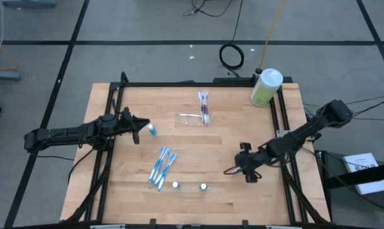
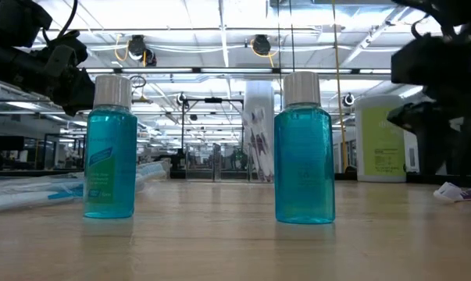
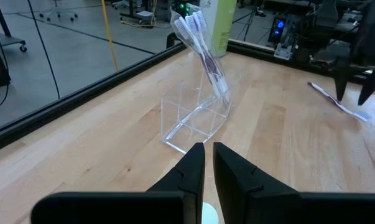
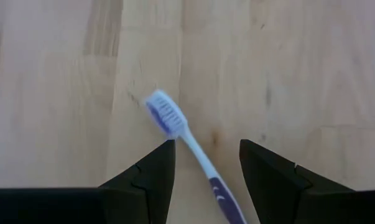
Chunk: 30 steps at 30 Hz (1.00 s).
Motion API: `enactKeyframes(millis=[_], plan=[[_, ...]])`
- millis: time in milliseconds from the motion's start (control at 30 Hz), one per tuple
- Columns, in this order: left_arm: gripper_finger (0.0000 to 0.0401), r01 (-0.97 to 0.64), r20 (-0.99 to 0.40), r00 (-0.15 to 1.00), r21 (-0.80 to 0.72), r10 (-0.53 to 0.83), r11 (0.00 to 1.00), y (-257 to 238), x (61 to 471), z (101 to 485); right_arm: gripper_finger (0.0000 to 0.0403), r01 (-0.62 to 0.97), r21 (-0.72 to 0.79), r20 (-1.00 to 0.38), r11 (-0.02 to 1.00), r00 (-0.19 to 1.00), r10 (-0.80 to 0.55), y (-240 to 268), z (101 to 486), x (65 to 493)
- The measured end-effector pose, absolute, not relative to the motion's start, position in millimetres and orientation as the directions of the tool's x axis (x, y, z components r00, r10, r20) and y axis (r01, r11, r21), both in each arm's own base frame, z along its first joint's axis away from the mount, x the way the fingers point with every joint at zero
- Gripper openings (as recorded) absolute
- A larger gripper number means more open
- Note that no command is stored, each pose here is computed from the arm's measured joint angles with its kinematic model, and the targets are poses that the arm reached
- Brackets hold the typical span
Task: Pick & Place toothbrushing station
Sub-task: Put the violet toothbrush into the transparent organizer
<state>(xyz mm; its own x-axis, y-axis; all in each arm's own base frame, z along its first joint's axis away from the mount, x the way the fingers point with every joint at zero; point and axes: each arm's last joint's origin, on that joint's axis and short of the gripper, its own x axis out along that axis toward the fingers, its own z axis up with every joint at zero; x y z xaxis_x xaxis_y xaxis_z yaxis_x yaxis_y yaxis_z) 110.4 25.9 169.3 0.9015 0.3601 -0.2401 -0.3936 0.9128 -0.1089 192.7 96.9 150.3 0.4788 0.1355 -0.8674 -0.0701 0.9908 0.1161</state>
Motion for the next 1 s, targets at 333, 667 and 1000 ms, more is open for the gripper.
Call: enactKeyframes(millis=[333,667,1000], plan=[[0.0037,-0.393,-0.240,0.902,-0.109,0.359,0.913,25.8,110.5,169.2,0.0171,-0.098,0.042,-0.916,0.994,0.395,0.078,107.2,126.8,193.5],[0.0037,-0.393,-0.240,0.902,-0.109,0.360,0.913,25.8,110.4,169.4,0.0150,-0.104,-0.030,-0.896,0.994,0.443,0.019,109.7,118.9,200.2],[0.0037,-0.393,-0.240,0.902,-0.109,0.360,0.913,25.9,110.4,169.2,0.0045,-0.115,-0.039,-0.886,0.993,0.463,0.018,109.5,118.9,202.3]])
